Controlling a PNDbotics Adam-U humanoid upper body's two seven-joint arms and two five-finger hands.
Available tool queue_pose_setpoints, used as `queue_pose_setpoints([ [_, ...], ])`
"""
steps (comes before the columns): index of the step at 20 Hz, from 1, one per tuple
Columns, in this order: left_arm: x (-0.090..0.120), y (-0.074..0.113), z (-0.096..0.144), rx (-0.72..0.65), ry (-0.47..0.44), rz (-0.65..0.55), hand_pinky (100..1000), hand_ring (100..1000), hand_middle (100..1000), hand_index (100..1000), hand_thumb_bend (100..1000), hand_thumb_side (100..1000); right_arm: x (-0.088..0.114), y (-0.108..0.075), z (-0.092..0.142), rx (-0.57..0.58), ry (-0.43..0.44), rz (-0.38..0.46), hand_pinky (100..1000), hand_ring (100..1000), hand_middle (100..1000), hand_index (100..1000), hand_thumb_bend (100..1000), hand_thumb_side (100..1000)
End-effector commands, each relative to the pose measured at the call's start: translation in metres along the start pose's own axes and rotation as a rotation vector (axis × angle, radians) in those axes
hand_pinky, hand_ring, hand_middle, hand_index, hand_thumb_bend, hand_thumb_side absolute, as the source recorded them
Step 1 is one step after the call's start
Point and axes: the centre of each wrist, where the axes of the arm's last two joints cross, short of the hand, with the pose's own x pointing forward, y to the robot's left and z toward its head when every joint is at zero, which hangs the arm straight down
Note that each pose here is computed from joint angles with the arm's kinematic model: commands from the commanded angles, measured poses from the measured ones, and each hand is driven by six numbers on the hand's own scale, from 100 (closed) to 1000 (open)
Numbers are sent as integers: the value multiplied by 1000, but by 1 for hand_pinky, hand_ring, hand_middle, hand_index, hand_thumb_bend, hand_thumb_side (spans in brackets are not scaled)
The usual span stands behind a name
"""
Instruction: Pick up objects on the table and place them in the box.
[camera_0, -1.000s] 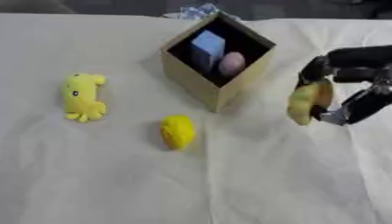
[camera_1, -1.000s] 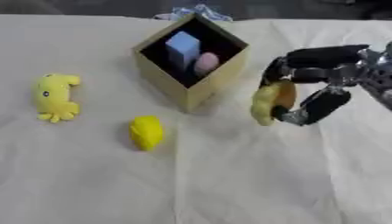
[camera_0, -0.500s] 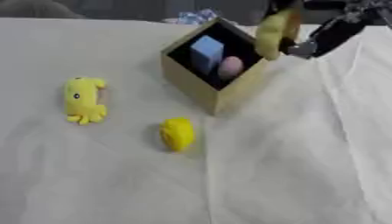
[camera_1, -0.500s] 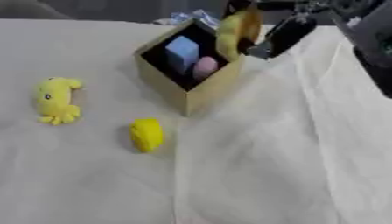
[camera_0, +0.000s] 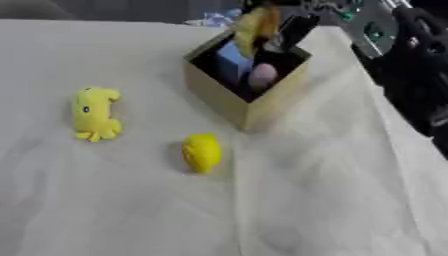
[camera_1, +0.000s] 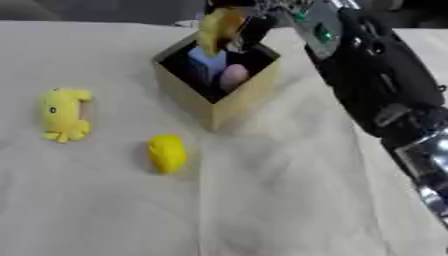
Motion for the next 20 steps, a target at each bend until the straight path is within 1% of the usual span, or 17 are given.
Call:
queue_pose_setpoints([
  [1, 8, 0, -7, -21, -40, 0, 878, 671, 678, 846, 195, 767, -6, 4, -9, -5, 37, 46, 857, 761, 605, 720, 309, 121],
  [4, 9, 0, -8, -22, -42, 1, 878, 671, 677, 845, 195, 767, -11, 18, -13, 24, 35, 64, 860, 779, 630, 747, 339, 140],
  [6, 9, 0, -8, -24, -41, 2, 878, 671, 678, 845, 194, 769, -15, 25, -13, 41, 35, 64, 874, 833, 702, 827, 384, 195],
  [7, 9, 0, -8, -25, -40, 2, 878, 671, 678, 845, 193, 769, -16, 27, -13, 48, 32, 64, 894, 879, 765, 880, 413, 232],
  [8, 9, 0, -8, -25, -39, 2, 878, 671, 678, 845, 194, 769, -17, 27, -12, 53, 29, 62, 907, 907, 801, 905, 420, 257],
  [9, 9, 0, -8, -24, -39, 2, 878, 672, 678, 844, 202, 767, -18, 27, -11, 54, 25, 59, 918, 931, 838, 928, 407, 287],
  [10, 9, 0, -8, -24, -39, 3, 878, 672, 678, 844, 194, 768, -18, 26, -10, 51, 22, 57, 923, 938, 849, 938, 437, 280],
  [13, 9, 0, -8, -26, -38, 3, 878, 672, 679, 844, 195, 767, -18, 20, -8, 35, 19, 49, 935, 965, 875, 962, 456, 291],
  [16, 9, 0, -8, -27, -37, 3, 878, 672, 679, 844, 196, 766, -16, 15, -5, 12, 25, 40, 943, 979, 881, 976, 452, 303],
  [20, 8, -1, -8, -30, -36, 4, 877, 673, 679, 844, 196, 765, -14, 9, -2, -19, 22, 33, 938, 969, 873, 971, 431, 298],
])
